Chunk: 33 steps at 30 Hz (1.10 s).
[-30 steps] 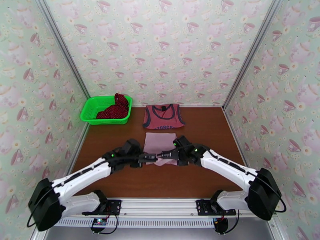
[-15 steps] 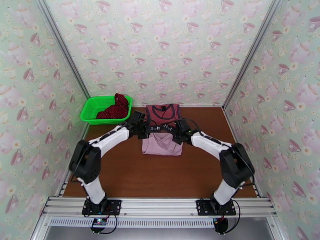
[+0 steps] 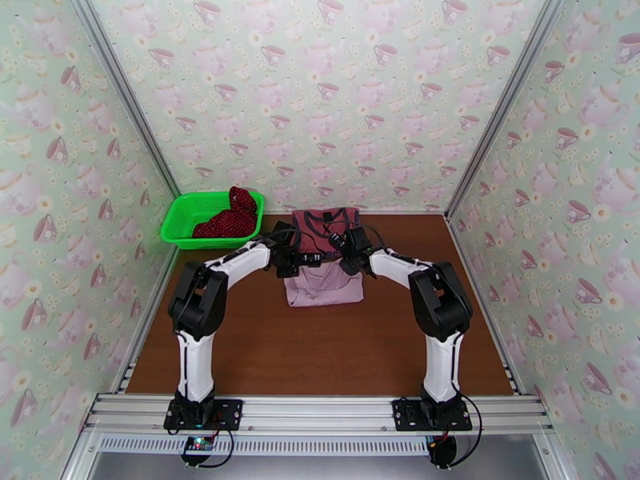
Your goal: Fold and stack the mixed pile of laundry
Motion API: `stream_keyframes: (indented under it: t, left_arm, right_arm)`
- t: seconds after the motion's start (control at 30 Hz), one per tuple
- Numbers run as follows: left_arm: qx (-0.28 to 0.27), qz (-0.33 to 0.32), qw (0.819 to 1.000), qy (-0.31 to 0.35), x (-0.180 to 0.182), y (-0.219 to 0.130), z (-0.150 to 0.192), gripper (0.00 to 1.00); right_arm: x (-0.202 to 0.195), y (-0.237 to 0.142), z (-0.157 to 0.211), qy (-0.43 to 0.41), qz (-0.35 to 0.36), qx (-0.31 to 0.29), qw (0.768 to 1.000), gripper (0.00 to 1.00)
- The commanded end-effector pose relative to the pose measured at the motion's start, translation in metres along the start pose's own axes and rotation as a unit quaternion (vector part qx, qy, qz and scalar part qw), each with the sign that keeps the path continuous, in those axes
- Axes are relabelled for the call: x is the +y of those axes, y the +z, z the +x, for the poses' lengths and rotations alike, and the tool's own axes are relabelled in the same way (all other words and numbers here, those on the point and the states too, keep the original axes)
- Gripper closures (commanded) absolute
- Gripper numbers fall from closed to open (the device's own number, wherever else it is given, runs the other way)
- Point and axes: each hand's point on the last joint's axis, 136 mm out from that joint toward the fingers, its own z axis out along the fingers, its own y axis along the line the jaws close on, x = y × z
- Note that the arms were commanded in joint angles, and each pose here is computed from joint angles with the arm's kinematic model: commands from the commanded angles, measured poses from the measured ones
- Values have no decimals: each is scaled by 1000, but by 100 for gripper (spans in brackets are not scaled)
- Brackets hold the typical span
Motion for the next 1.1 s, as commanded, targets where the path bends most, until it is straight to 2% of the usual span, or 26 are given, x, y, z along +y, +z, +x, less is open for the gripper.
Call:
stream_keyframes:
  t: [0.0, 0.17, 0.3, 0.43, 0.53, 0.6, 0.67, 0.73, 0.83, 0.93, 1.0, 1.07]
  left_arm:
    - [18, -15, 1000, -16, 8, 7, 10, 51]
    - [25, -110, 992, -60, 42, -2, 12, 43]
    - [23, -199, 975, -96, 66, -32, 6, 38]
    - [2, -286, 940, -184, 83, -86, 2, 34]
    - [-21, -312, 913, -262, 77, -128, 1, 34]
    - [-41, -311, 894, -319, 66, -150, 1, 34]
    - [-60, -289, 868, -400, 50, -164, 5, 31]
    - [-73, -223, 854, -465, 24, -163, 3, 29]
    - [-69, -105, 810, -572, -17, -137, -1, 27]
    - [-37, 9, 773, -633, -55, -97, -9, 32]
    - [-24, 32, 748, -663, -68, -79, -8, 32]
    - [-15, 28, 728, -685, -75, -70, -1, 32]
  right_arm:
    - [-5, 3, -4, 45, 4, -1, 999, 56]
    - [-9, -11, -18, 61, -1, -24, 998, 51]
    - [-16, -33, -38, 83, -13, -51, 995, 43]
    - [-30, -66, -53, 160, -35, -92, 982, 37]
    - [-45, -92, -52, 274, -69, -92, 955, 38]
    - [-40, -108, -48, 297, -109, -91, 944, 39]
    - [-30, -118, -33, 298, -119, -88, 943, 38]
    - [-22, -120, -13, 309, -118, -62, 942, 38]
    - [-5, -110, 14, 336, -128, -15, 933, 37]
    - [3, -91, 33, 368, -125, 11, 921, 34]
    - [9, -80, 38, 381, -132, 21, 915, 32]
    - [14, -70, 40, 390, -136, 28, 910, 31]
